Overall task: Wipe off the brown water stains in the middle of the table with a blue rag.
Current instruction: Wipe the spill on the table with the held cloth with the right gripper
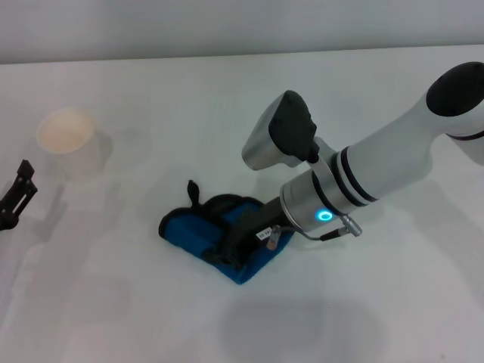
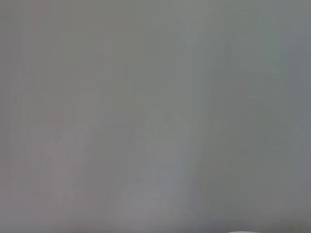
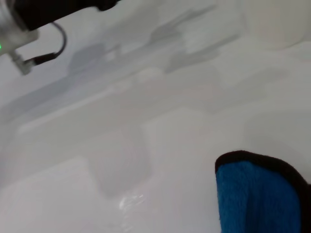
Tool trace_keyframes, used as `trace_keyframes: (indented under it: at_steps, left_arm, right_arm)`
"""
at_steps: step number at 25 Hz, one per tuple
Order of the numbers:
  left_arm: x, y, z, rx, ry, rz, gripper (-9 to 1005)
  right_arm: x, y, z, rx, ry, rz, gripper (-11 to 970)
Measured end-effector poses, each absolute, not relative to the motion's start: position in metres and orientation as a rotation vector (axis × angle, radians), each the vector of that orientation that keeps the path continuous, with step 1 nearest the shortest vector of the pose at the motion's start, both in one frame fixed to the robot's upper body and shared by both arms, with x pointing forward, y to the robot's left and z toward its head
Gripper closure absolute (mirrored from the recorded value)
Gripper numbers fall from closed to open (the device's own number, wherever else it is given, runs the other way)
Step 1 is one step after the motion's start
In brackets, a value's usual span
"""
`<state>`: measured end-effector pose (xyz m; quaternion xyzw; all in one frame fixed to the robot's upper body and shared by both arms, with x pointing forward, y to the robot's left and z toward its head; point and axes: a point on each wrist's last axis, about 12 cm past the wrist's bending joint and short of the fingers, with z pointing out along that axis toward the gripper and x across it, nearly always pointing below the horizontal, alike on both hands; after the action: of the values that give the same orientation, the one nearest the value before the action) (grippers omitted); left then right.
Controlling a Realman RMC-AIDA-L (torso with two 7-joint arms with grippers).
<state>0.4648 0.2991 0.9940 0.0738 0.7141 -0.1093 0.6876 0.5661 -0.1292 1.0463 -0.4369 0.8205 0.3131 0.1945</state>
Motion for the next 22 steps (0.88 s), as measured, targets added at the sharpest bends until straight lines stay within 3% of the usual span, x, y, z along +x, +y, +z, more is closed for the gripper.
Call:
trace_keyframes:
  at_steps: [9, 22]
  left_arm:
    - [0.468, 0.299, 0.996, 0.165, 1.591, -0.243, 110]
    - [0.470, 0.305, 0.997, 0.150, 1.588, -0.218, 110]
  right_arm:
    - [0.581, -0.137, 1.050, -1.137, 2.298, 0.808, 922]
    - [0.608, -0.180, 1.057, -1.029, 2.331, 0.638, 920]
